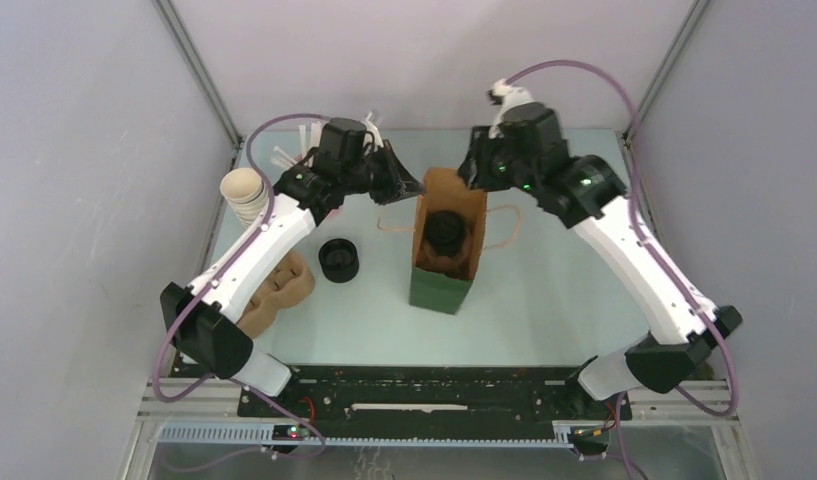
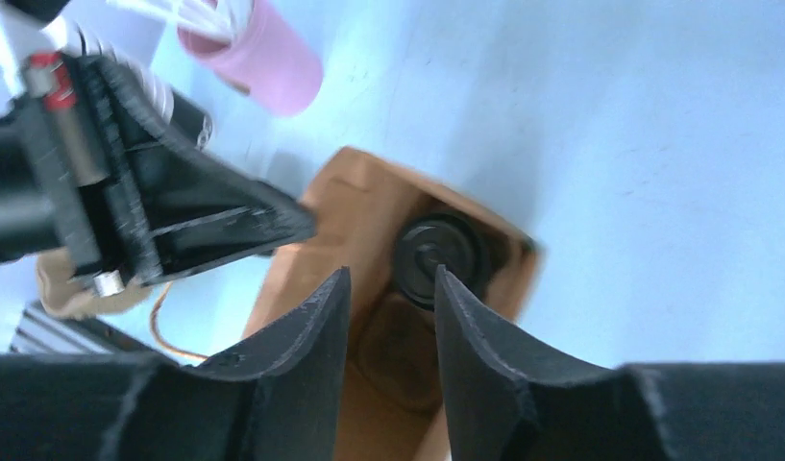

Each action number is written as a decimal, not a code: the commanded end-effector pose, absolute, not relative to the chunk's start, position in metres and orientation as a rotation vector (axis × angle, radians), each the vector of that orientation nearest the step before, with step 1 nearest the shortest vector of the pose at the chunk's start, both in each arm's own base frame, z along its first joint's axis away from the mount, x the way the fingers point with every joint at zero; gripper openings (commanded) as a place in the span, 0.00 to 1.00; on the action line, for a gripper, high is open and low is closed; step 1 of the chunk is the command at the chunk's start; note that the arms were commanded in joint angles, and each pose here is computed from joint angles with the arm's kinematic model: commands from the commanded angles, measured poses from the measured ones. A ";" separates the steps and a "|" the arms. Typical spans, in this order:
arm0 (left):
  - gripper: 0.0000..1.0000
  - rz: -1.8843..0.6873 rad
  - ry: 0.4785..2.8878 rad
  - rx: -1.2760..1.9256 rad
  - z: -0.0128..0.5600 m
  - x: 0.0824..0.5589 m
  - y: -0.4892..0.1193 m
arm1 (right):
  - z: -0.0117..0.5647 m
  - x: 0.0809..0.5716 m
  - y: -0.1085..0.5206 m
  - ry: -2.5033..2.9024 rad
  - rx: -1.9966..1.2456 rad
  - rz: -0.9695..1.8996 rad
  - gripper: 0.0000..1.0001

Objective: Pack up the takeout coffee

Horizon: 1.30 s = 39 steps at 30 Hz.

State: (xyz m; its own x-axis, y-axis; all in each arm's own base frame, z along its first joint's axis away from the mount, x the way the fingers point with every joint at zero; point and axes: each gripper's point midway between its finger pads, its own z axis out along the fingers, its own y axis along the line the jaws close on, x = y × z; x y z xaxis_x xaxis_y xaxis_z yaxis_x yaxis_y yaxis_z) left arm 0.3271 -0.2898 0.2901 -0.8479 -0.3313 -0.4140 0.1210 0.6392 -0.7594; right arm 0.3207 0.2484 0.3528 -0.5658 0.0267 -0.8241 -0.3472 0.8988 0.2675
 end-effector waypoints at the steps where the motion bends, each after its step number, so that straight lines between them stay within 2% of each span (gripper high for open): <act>1: 0.00 -1.069 2.030 0.019 0.379 0.321 -0.279 | 0.428 0.309 0.198 1.938 -0.109 0.566 0.50; 5: 0.00 -1.067 1.970 0.074 0.387 0.318 -0.284 | 0.444 0.288 0.209 1.875 -0.142 0.748 0.60; 22: 0.00 -1.138 1.965 0.103 0.379 0.310 -0.298 | 0.414 0.282 0.199 1.925 -0.055 0.777 0.61; 30: 0.00 -1.188 2.256 -0.041 0.319 0.322 -0.318 | 0.420 0.288 0.179 1.917 0.005 0.707 0.62; 34: 0.00 -1.114 2.324 -0.083 0.315 0.336 -0.312 | 0.425 0.285 0.170 1.905 0.015 0.681 0.62; 36: 0.11 -1.081 2.322 -0.111 0.320 0.344 -0.304 | 0.427 0.283 0.166 1.901 0.021 0.669 0.62; 39: 0.41 -1.002 2.333 -0.129 0.326 0.351 -0.287 | 0.428 0.281 0.162 1.895 0.022 0.657 0.62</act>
State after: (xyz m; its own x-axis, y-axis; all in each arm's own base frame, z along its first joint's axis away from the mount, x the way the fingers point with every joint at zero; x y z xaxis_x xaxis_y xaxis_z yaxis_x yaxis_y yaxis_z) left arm 0.3480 -0.3099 0.2857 -0.8583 -0.2796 -0.4303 0.1305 0.6920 -0.7100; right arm 0.2907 0.1760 0.4000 -0.4926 0.2801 -0.8239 -0.2752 0.8480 0.4529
